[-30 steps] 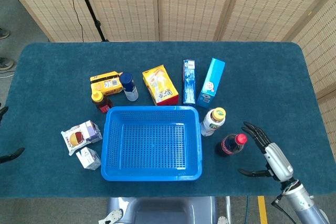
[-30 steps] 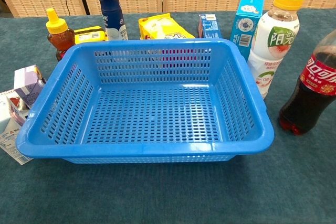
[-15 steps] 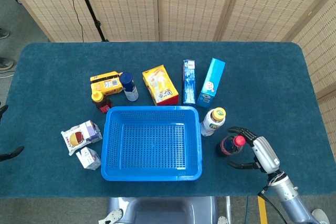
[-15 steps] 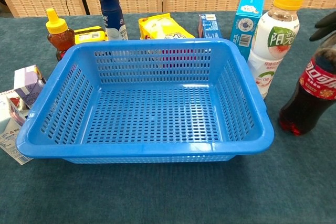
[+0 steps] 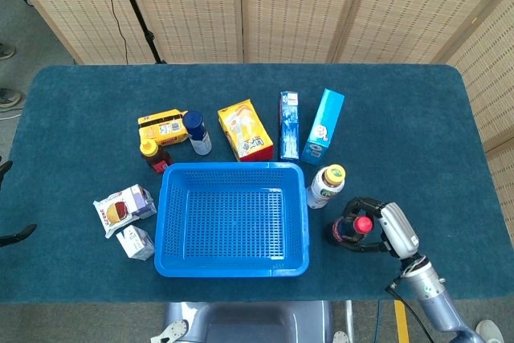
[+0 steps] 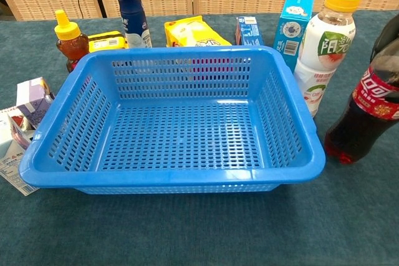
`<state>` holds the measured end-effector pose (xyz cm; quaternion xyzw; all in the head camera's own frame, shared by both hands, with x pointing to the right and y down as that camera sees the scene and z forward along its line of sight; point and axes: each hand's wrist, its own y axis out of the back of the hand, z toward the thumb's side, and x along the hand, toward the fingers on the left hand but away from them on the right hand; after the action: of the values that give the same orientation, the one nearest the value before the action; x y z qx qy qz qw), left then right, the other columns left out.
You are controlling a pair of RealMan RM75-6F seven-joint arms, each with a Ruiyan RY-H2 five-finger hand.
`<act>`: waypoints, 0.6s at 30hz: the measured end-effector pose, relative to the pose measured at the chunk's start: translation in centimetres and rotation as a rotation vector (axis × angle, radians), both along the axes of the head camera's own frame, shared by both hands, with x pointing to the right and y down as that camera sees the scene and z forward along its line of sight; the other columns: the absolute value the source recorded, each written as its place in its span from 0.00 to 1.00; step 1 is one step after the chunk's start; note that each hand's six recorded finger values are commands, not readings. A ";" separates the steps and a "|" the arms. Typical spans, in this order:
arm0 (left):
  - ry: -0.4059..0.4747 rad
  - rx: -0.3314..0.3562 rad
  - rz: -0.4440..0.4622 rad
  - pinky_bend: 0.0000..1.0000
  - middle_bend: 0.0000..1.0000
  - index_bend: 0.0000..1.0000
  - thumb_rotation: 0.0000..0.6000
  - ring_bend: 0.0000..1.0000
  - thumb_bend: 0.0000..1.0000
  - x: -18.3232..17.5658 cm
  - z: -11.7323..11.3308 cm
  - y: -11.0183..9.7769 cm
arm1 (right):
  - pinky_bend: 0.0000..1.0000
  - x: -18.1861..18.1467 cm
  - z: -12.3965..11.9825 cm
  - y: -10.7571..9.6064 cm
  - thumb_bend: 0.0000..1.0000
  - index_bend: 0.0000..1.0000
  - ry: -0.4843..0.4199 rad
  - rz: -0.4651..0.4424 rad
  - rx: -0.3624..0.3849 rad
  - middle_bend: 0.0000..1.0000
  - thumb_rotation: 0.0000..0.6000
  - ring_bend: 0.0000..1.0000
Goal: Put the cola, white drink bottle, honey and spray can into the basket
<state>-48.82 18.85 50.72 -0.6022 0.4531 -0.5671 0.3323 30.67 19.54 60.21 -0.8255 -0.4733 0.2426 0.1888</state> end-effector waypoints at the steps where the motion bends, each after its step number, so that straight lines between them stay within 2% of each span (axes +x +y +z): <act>1: 0.000 0.000 0.000 0.00 0.00 0.00 1.00 0.00 0.06 0.0 0.0 0.0 | 0.80 0.0 -0.3 -0.1 0.80 0.60 -0.005 0.000 0.010 0.61 1.00 0.62; 9: 0.007 -0.001 0.001 0.00 0.00 0.00 1.00 0.00 0.06 0.0 -0.1 0.1 | 0.80 0.1 -3.0 -0.9 0.84 0.60 -0.042 0.006 0.083 0.61 1.00 0.62; 13: 0.013 0.000 -0.001 0.00 0.00 0.00 1.00 0.00 0.06 -0.1 -0.2 0.1 | 0.80 -0.1 -5.0 -1.8 0.92 0.60 -0.057 0.003 0.125 0.61 1.00 0.62; 18: 0.014 0.001 0.000 0.00 0.00 0.00 1.00 0.00 0.06 -0.1 -0.2 0.1 | 0.80 -1.3 -7.8 -2.8 0.93 0.60 -0.098 -0.008 0.147 0.61 1.00 0.62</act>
<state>-48.94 18.99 50.52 -0.6060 0.4557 -0.5628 0.3293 29.33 16.70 52.41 -0.8222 -0.4951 0.1659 0.2265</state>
